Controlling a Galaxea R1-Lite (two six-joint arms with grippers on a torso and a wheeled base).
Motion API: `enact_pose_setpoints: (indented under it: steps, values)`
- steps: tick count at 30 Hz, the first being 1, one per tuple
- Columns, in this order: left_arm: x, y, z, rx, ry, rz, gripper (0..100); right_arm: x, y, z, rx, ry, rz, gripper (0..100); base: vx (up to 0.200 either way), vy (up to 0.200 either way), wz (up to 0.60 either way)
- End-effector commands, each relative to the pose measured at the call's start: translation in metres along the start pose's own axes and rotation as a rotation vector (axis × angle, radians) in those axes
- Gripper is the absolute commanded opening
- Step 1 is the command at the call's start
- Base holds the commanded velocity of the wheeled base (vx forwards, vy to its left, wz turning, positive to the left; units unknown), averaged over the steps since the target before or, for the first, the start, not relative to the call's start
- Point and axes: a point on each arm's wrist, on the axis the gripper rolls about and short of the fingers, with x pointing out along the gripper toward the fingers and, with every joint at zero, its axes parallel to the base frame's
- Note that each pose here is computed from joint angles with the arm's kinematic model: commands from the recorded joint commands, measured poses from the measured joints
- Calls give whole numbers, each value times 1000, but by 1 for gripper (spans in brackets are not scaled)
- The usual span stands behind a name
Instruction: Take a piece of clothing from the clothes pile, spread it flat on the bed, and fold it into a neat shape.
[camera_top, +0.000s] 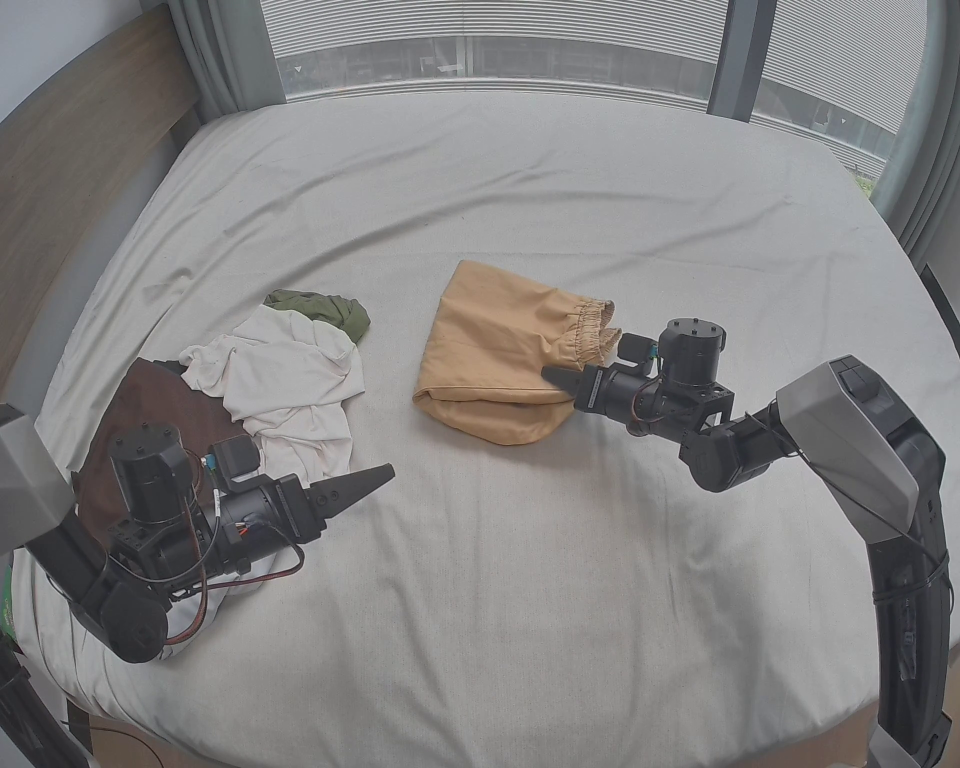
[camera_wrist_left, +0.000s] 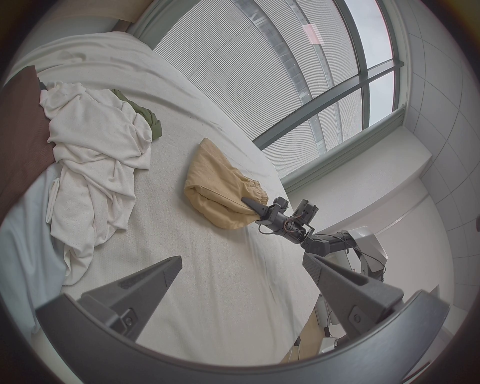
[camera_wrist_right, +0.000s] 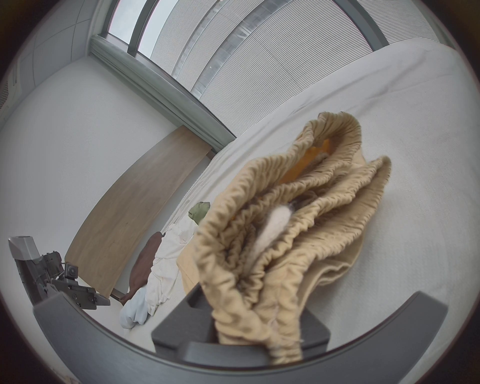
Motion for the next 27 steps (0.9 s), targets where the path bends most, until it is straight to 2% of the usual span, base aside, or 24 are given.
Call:
enact_pose_setpoints:
  steps: [1, 2, 9, 13, 17, 19, 22, 27]
  values:
    - [1, 1, 0, -2, 1, 1, 100, -6, -2, -7, 12, 23, -15, 0, 0, 0, 0]
    - [1, 1, 0, -1, 0, 1, 100, -6, -2, -9, 11, 25, -17, 100, 0, 0, 0]
    - [0, 0, 1, 1, -3, -2, 100, -25, 6, -21, -25, 45, -24, 100, 0, 0, 0]
    - [-2, -3, 1, 8, -9, -9, 100, -61, 21, -24, -71, 62, -74, 100, 0, 0, 0]
    - [-12, -19, 4, 51, -51, -71, 100, -95, 43, -23, -91, 38, -59, 100, 0, 0, 0]
    - [-32, -37, 5, 110, -70, -198, 100, -127, 66, -15, -112, 4, -40, 100, 0, 0, 0]
    - [-59, -55, 6, 163, -84, -294, 100, -163, 92, -3, -157, -42, -19, 100, 0, 0, 0]
    - [-110, -86, 2, 230, -149, -362, 100, -229, 141, 2, -207, -96, 37, 100, 0, 0, 0]
